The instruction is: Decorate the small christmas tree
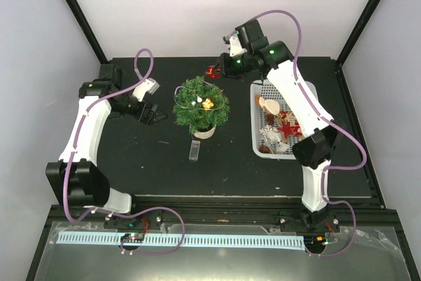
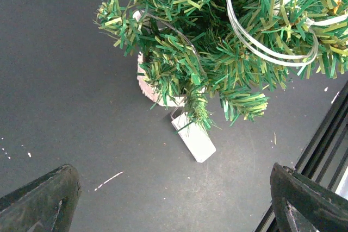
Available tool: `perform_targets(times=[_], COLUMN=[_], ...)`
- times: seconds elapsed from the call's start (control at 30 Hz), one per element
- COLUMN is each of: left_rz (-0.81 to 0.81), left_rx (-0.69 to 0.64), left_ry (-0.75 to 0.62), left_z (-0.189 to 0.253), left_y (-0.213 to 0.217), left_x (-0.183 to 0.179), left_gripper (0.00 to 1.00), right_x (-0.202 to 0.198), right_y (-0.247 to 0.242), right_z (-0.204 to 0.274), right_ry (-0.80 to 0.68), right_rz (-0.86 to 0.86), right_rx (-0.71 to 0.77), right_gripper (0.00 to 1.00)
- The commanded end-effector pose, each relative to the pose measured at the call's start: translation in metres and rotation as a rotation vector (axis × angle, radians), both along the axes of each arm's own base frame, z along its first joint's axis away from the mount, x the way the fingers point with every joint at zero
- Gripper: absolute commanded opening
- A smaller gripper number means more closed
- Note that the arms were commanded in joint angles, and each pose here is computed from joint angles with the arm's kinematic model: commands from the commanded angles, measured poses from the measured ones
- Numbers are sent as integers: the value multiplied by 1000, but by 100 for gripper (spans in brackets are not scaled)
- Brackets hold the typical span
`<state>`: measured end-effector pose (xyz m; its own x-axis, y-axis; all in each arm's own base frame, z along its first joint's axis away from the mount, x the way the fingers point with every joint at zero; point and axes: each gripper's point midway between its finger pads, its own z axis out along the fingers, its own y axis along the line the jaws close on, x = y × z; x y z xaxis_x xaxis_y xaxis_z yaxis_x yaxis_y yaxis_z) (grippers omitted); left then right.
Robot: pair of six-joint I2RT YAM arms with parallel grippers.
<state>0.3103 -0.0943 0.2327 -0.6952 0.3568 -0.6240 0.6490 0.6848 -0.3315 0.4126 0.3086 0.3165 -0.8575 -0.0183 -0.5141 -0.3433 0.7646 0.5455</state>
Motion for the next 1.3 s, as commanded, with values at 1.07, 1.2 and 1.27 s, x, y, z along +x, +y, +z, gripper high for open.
perform_targets(times=[1.07, 1.2, 1.27], left_rz=[8, 8, 5], left_rx=[-17, -17, -19], left_ry=[29, 30, 30], left_z=[-1, -1, -1], left_y=[0, 0, 0], left_x=[4, 4, 3], left_gripper=[96, 96, 96], right_x=[-49, -51, -51], right_y=[39, 37, 37], right_z=[-34, -37, -39], right_ry=[22, 27, 30], right_rz=[149, 147, 148], right_rx=[-110, -124, -127], right_gripper=[29, 30, 31])
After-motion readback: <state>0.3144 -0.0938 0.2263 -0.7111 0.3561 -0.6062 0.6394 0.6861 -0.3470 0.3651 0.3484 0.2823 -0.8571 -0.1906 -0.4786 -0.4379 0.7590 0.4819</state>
